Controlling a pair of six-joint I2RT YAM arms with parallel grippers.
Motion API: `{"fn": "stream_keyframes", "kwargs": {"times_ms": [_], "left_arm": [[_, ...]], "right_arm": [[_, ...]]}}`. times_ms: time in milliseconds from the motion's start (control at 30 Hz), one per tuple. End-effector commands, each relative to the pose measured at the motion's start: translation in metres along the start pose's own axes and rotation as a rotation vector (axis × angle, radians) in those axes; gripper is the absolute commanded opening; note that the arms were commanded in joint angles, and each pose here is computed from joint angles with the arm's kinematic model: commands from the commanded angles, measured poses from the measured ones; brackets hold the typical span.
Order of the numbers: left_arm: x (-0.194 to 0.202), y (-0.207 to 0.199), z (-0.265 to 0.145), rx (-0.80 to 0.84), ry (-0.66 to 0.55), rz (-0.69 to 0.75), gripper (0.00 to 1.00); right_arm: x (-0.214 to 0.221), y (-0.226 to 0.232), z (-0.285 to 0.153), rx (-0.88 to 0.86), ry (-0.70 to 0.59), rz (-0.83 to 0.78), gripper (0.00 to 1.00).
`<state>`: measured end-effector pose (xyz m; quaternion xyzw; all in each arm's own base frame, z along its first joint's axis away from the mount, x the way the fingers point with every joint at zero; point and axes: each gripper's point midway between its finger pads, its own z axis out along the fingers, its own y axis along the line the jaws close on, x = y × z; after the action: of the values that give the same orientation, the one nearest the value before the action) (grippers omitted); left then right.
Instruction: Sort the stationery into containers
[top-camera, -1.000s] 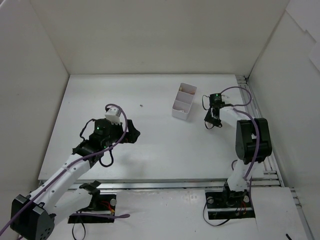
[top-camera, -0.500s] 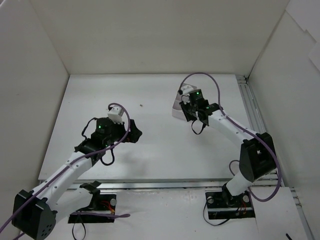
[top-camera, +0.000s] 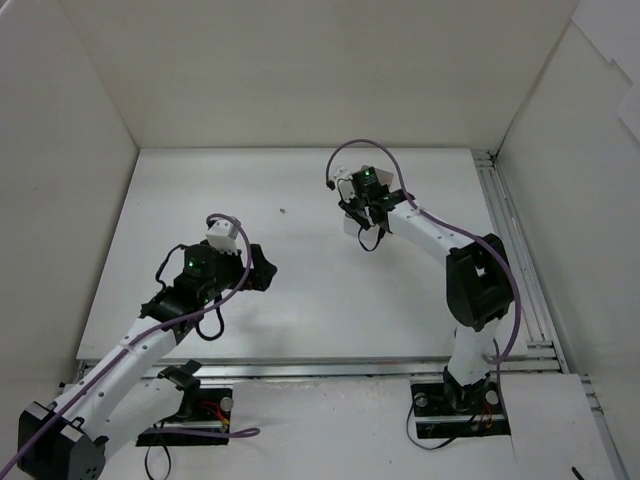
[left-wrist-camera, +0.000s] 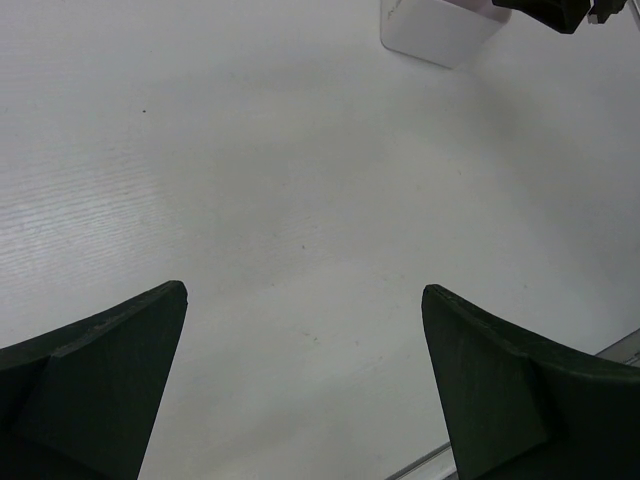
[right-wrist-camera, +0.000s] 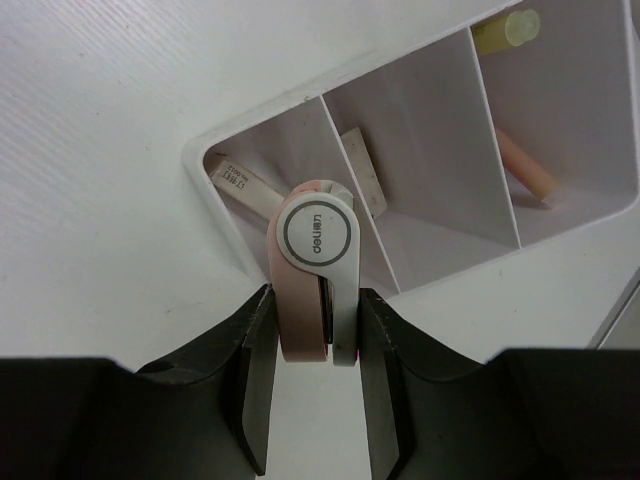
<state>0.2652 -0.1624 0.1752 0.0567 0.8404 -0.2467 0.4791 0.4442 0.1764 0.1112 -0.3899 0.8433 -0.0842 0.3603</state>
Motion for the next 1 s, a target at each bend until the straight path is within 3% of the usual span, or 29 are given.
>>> {"fn": "stream_keyframes", "kwargs": {"times_ms": [0, 133, 233, 267, 367, 567, 600, 633, 833, 967], "left_arm": [[-0.019, -0.003, -0.002, 0.002, -0.058, 0.032, 1.00], [-0.019, -0.003, -0.003, 0.002, -0.054, 0.037, 1.00], [-0.017, -0.002, -0.004, -0.005, -0.050, 0.035, 1.00], [-0.017, -0.001, -0.004, -0.009, -0.052, 0.033, 1.00], [-0.019, -0.002, -0.008, -0.007, -0.061, 0.034, 1.00], [-0.024, -0.005, -0.014, 0.001, -0.082, 0.035, 1.00], [-0.026, -0.005, -0.016, 0.003, -0.088, 0.032, 1.00], [-0.025, -0.005, -0.016, 0.003, -0.087, 0.031, 1.00], [-0.032, -0.009, -0.024, 0.010, -0.102, 0.029, 1.00], [-0.041, 0.007, -0.042, -0.101, -0.129, 0.011, 1.00]], "right_arm": [[-0.020, -0.022, -0.005, 0.082, -0.026, -0.050, 0.28], [-0.022, -0.022, -0.001, 0.081, -0.023, -0.057, 0.39], [-0.019, -0.021, 0.002, 0.088, -0.009, -0.060, 0.51], [-0.019, -0.022, 0.003, 0.091, -0.006, -0.057, 0.59], [-0.020, -0.016, 0.000, 0.080, -0.014, -0.057, 0.68], [-0.043, -0.005, -0.034, 0.052, -0.112, -0.036, 0.84], [-0.045, -0.001, -0.038, 0.029, -0.132, -0.027, 0.95], [-0.052, -0.001, -0.046, 0.017, -0.162, -0.014, 0.98], [-0.071, -0.020, -0.097, 0.102, -0.357, 0.214, 0.98], [-0.048, -0.059, -0.147, 0.310, -0.464, 0.548, 0.98]]}}
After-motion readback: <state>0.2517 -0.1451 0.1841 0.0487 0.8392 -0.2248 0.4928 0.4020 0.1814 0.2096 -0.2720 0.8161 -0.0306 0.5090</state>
